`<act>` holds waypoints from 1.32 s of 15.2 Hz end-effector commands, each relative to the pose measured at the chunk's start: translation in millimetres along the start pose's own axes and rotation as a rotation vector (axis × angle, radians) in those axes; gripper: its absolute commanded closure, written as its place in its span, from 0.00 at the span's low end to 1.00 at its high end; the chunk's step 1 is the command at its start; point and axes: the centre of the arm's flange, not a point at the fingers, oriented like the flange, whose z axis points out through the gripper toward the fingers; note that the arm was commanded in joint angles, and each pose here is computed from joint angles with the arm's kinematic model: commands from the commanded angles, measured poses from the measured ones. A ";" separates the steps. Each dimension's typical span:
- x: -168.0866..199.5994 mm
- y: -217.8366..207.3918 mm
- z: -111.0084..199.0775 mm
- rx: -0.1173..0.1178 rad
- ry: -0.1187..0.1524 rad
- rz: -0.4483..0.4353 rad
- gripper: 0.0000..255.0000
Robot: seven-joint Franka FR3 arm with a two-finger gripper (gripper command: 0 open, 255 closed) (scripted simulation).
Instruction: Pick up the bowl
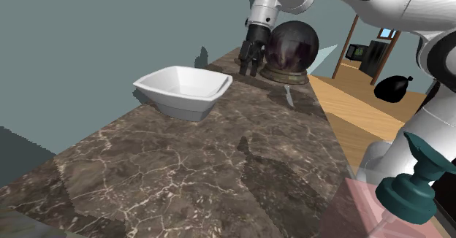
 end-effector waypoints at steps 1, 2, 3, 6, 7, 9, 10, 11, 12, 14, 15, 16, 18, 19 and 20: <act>25.6 -7.1 3.7 0.041 -0.015 -0.036 0.00; 38.2 -10.9 3.8 0.061 -0.023 -0.053 0.00; 50.7 -15.0 3.9 0.081 -0.031 -0.070 0.00; 87.9 -28.4 4.4 0.141 -0.054 -0.122 0.00; 100.2 -33.3 4.6 0.160 -0.062 -0.139 0.00; 124.4 -43.8 4.9 0.200 -0.077 -0.174 0.00; 136.3 -49.3 5.0 0.220 -0.085 -0.191 0.00; 138.6 -50.4 5.0 0.224 -0.086 -0.194 0.00; 138.7 -49.0 10.1 0.224 -0.086 -0.194 0.00; 138.8 -46.3 20.3 0.224 -0.086 -0.194 0.00; 138.8 -44.9 25.4 0.224 -0.086 -0.194 0.00; 138.9 -43.5 30.5 0.224 -0.086 -0.194 0.00; 139.0 -39.9 43.6 0.224 -0.086 -0.194 0.00; 139.0 -39.9 43.6 0.224 -0.086 -0.194 0.00; 139.0 -39.9 43.6 0.224 -0.086 -0.195 0.00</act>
